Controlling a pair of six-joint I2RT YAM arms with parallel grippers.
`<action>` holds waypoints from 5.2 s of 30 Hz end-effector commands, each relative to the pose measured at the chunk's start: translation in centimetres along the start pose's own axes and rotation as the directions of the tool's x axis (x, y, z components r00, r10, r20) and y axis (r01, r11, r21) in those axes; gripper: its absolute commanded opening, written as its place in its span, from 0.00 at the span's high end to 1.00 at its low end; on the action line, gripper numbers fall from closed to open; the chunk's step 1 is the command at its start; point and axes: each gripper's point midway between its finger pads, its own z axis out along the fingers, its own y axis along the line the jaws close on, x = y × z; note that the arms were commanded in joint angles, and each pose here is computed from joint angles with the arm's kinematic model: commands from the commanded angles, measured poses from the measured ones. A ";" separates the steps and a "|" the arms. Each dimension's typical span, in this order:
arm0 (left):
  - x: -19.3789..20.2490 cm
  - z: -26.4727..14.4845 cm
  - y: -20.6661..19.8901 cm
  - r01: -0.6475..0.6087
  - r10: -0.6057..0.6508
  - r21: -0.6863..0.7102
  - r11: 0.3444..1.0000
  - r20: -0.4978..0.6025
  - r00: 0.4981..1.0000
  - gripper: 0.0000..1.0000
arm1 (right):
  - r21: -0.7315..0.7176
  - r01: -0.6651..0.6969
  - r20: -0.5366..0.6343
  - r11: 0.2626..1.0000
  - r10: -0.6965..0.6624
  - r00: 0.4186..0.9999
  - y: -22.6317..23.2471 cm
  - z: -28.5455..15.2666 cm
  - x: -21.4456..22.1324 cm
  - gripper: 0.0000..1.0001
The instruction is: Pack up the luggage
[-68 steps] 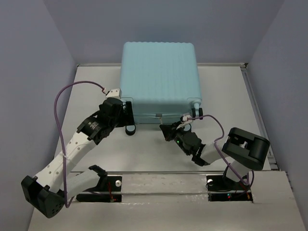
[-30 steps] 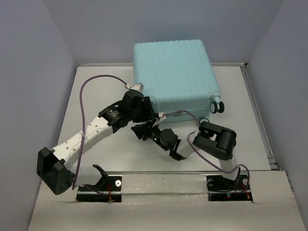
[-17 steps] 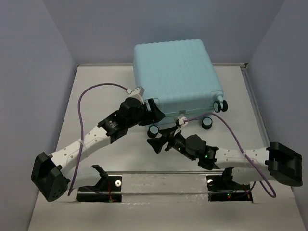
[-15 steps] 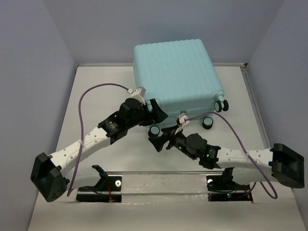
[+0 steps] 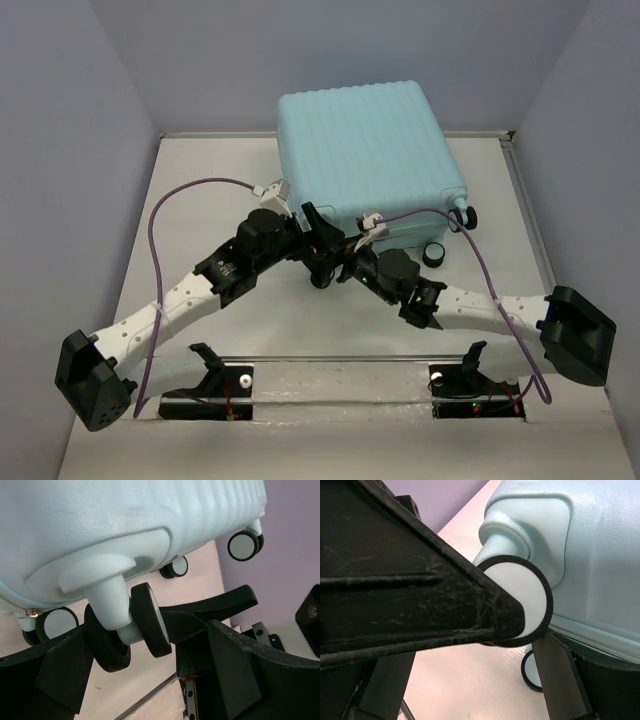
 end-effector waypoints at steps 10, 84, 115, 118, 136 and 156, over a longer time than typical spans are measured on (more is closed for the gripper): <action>-4.7 -3.1 -7.2 -0.002 -0.059 0.297 0.955 0.195 0.979 0.01 | 0.004 -0.178 0.350 0.984 0.165 0.922 -0.6 3.8 -7.8 0.12; -2.2 4.4 11.6 -0.285 0.445 -0.459 0.842 0.292 0.846 0.39 | 0.016 -0.031 0.272 0.999 0.025 0.962 0.4 2.1 -9.2 0.93; -2.8 1.5 13.3 -0.285 0.468 -0.473 0.834 0.333 0.818 0.94 | 0.066 0.000 0.240 0.998 -0.016 0.971 -1.3 -0.4 -8.0 0.93; -0.6 2.9 10.4 -0.385 0.467 -0.300 0.873 0.281 0.839 0.94 | 0.068 0.003 0.237 0.998 -0.018 0.971 -1.3 -0.2 -8.1 0.93; 2.3 5.8 7.2 -0.512 0.523 -0.110 0.852 0.192 0.830 0.33 | 0.061 0.011 0.219 0.998 -0.024 0.976 -1.1 0.1 -7.8 0.93; -1.5 6.2 7.9 -0.413 0.488 -0.284 0.866 0.289 0.824 0.62 | 0.047 0.013 0.200 0.999 -0.022 0.980 -0.9 0.3 -7.2 0.93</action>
